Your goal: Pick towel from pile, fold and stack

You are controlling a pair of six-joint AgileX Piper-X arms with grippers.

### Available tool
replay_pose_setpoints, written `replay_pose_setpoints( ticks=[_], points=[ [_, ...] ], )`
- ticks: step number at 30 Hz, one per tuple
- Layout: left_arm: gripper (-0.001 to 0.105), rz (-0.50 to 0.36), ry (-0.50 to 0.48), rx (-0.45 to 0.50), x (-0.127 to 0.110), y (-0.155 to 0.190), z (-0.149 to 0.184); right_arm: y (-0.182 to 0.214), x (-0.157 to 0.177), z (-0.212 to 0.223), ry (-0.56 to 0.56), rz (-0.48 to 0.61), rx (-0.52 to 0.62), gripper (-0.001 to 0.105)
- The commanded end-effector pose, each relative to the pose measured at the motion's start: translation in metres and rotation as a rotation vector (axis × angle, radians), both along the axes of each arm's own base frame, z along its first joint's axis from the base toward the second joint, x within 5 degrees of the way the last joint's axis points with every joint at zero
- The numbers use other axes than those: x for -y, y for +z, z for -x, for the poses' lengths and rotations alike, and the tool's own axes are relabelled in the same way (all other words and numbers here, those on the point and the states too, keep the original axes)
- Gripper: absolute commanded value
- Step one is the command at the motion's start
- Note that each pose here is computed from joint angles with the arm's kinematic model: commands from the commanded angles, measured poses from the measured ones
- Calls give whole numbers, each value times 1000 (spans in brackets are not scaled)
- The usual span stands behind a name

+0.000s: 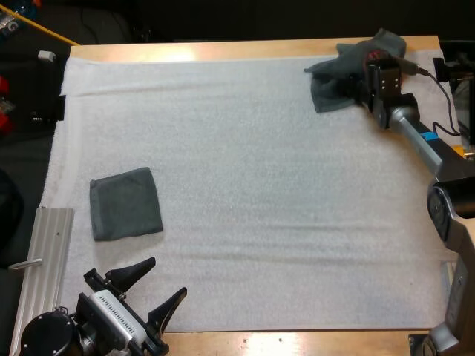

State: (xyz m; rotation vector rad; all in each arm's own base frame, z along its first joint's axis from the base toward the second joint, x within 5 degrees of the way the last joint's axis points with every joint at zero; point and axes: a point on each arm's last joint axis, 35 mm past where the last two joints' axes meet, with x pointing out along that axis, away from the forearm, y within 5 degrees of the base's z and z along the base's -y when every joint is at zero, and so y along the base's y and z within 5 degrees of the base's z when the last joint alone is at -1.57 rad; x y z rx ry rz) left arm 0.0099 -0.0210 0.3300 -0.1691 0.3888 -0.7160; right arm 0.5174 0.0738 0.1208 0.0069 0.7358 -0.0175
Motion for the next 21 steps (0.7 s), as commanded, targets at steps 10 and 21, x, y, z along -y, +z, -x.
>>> replay_pose_setpoints(
  ticks=[10,21],
  points=[
    [65,9,-12,-18,2,-9,-7,10,-13,3,118,-78,-36,0],
    [65,7,-12,-32,2,-13,-9,158,-77,61,411,152,123,0]
  ],
)
